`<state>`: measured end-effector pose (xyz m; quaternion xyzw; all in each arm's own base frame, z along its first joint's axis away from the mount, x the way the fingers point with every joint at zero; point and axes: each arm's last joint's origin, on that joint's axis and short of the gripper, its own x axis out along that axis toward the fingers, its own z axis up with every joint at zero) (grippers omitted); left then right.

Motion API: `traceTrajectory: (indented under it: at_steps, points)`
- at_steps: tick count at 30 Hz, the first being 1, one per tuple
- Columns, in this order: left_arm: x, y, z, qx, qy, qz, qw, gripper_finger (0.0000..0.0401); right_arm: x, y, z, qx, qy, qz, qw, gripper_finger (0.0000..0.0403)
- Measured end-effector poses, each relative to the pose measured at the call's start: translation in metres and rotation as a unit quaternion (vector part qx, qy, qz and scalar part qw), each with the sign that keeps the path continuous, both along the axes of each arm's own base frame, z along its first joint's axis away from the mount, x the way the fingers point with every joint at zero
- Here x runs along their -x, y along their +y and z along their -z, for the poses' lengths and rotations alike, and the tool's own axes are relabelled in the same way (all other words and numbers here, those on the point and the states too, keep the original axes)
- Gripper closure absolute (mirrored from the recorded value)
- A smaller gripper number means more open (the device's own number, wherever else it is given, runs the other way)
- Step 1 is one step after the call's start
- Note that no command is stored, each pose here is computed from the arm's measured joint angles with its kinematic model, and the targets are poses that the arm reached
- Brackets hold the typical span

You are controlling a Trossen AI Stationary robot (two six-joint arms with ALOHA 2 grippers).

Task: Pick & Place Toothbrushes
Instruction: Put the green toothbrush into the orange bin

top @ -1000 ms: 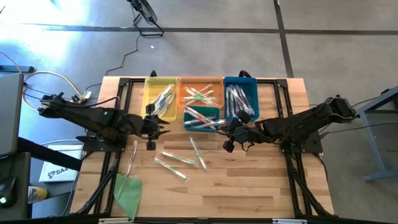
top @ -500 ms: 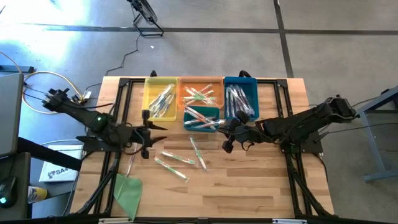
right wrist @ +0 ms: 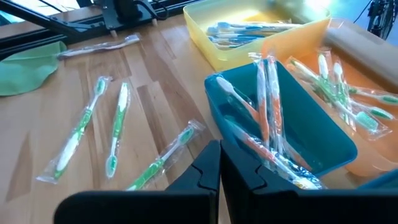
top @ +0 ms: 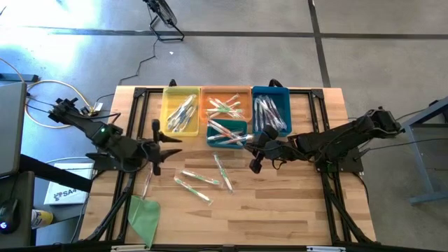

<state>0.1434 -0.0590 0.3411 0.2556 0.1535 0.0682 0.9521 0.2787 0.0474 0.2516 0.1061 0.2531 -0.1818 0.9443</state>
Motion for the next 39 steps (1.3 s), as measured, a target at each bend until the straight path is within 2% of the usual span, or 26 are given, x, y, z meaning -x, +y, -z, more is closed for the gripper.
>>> traceTrajectory:
  at_steps: [18, 27, 33, 39]
  points:
    - [-0.001, -0.001, 0.009, -0.040, 0.050, 0.012, 0.998, 0.0267, -0.002, -0.001, -0.003, 0.001, -0.019, 0.012, 1.000, 0.0398]
    - [0.008, 0.001, 0.005, -0.081, 0.054, 0.094, 0.991, 0.0267, -0.005, 0.000, -0.008, -0.007, -0.051, 0.014, 0.999, 0.0398]
    - [0.019, 0.006, 0.000, -0.067, 0.031, 0.111, 0.991, 0.0267, -0.007, 0.000, -0.011, -0.013, -0.071, 0.016, 0.997, 0.0398]
    - [0.025, 0.008, 0.022, -0.058, 0.025, 0.132, 0.989, 0.0267, -0.008, -0.011, -0.011, -0.066, -0.094, 0.069, 0.991, 0.0398]
